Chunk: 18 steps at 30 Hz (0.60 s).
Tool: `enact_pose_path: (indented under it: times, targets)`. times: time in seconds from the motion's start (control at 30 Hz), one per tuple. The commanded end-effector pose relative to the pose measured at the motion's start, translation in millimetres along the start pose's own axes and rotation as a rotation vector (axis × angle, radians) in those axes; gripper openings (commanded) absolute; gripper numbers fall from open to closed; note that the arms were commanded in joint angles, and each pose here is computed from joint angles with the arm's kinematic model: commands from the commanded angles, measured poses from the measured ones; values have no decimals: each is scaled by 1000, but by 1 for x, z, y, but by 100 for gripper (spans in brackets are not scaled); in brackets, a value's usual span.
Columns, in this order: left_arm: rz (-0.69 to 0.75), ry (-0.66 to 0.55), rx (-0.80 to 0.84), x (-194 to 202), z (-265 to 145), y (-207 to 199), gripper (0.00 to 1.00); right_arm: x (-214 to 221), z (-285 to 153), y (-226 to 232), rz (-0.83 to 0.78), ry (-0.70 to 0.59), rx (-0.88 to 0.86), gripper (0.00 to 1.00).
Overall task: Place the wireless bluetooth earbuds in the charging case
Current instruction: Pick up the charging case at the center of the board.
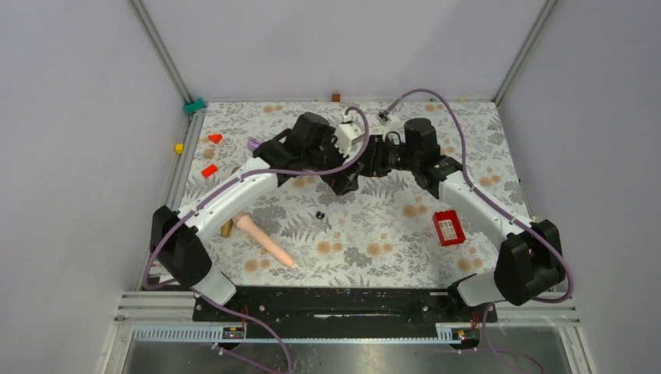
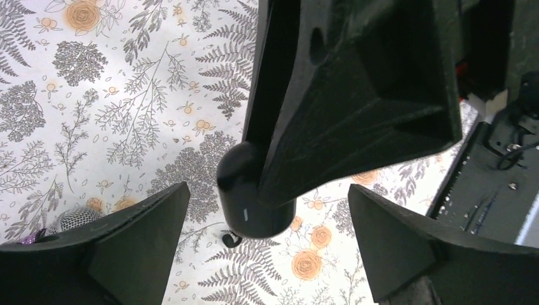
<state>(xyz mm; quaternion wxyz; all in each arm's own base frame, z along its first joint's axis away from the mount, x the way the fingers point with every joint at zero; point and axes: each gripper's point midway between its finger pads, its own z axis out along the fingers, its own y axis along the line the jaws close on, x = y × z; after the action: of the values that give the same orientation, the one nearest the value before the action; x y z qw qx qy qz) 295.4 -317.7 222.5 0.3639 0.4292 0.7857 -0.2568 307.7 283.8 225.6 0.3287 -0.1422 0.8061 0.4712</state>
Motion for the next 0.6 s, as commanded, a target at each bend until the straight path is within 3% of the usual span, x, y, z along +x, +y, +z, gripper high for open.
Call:
enact_pose_path:
  times: [0.0, 0.23, 0.37, 0.57]
  targets:
    - [21, -188, 104, -43, -51, -7, 98, -14, -20, 34, -183, -7, -69, 12]
    - [-13, -361, 410, -52, -116, -8, 99, -1, -37, 56, -302, 48, -219, 11]
    - [-4, -312, 592, -35, -113, -32, 99, 5, -46, 77, -338, 95, -365, 11]
    - [33, -173, 696, -10, -88, -59, 98, 13, -54, 88, -419, 111, -465, 11]
